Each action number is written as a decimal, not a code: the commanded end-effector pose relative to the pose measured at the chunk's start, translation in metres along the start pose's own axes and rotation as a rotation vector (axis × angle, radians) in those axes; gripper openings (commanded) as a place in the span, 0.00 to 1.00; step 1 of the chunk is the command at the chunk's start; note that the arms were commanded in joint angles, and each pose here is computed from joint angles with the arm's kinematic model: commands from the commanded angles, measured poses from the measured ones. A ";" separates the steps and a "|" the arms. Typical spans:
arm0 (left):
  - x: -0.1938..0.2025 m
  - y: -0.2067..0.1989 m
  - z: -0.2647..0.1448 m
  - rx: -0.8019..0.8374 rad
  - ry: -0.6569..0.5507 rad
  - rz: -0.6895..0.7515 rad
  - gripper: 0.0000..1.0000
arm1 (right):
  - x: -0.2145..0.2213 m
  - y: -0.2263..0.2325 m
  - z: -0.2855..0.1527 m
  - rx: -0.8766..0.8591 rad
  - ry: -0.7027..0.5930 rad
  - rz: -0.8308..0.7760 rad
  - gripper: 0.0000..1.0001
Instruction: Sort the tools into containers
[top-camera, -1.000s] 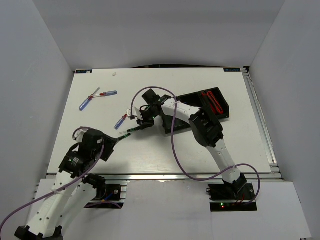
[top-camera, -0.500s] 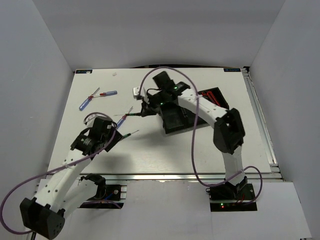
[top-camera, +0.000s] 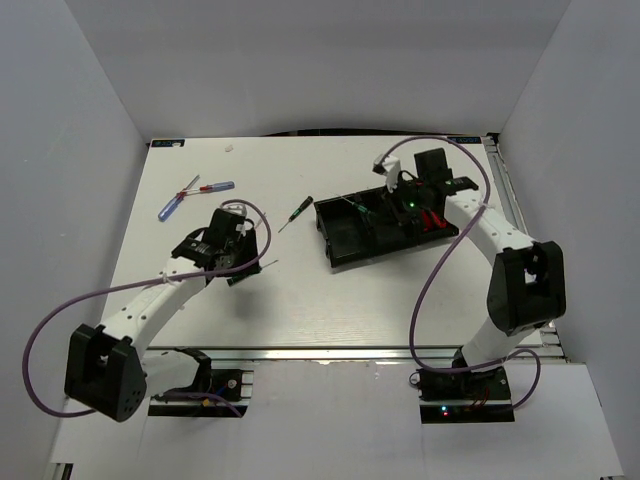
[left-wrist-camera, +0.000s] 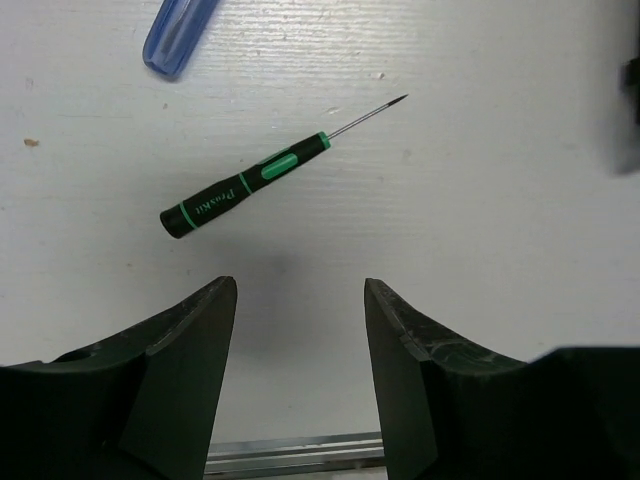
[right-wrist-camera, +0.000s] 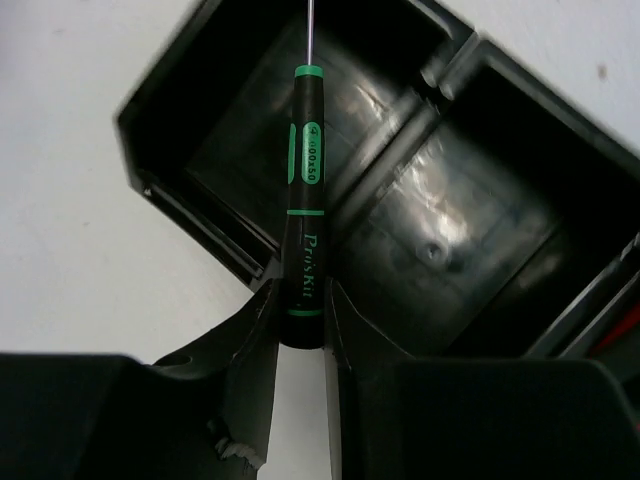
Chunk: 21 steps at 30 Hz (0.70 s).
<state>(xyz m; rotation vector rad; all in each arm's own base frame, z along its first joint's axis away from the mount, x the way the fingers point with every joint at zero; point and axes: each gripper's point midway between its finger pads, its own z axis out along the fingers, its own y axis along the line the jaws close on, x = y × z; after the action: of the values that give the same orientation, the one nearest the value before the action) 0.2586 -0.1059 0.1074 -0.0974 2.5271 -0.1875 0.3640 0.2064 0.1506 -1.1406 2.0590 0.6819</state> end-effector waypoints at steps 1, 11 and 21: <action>-0.013 0.007 0.005 -0.025 -0.020 0.153 0.65 | -0.002 -0.021 -0.011 0.193 -0.054 0.080 0.00; -0.007 0.013 0.026 -0.057 0.040 0.250 0.64 | 0.025 -0.064 -0.007 0.374 -0.030 0.215 0.04; 0.002 0.019 0.035 -0.070 0.072 0.305 0.64 | 0.040 -0.054 -0.005 0.300 -0.002 0.176 0.59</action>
<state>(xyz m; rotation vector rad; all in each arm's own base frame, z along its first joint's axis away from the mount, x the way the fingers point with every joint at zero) 0.2657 -0.0924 0.0693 0.2288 2.6198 -0.0015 0.3907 0.1498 0.1084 -0.7467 2.2425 0.4150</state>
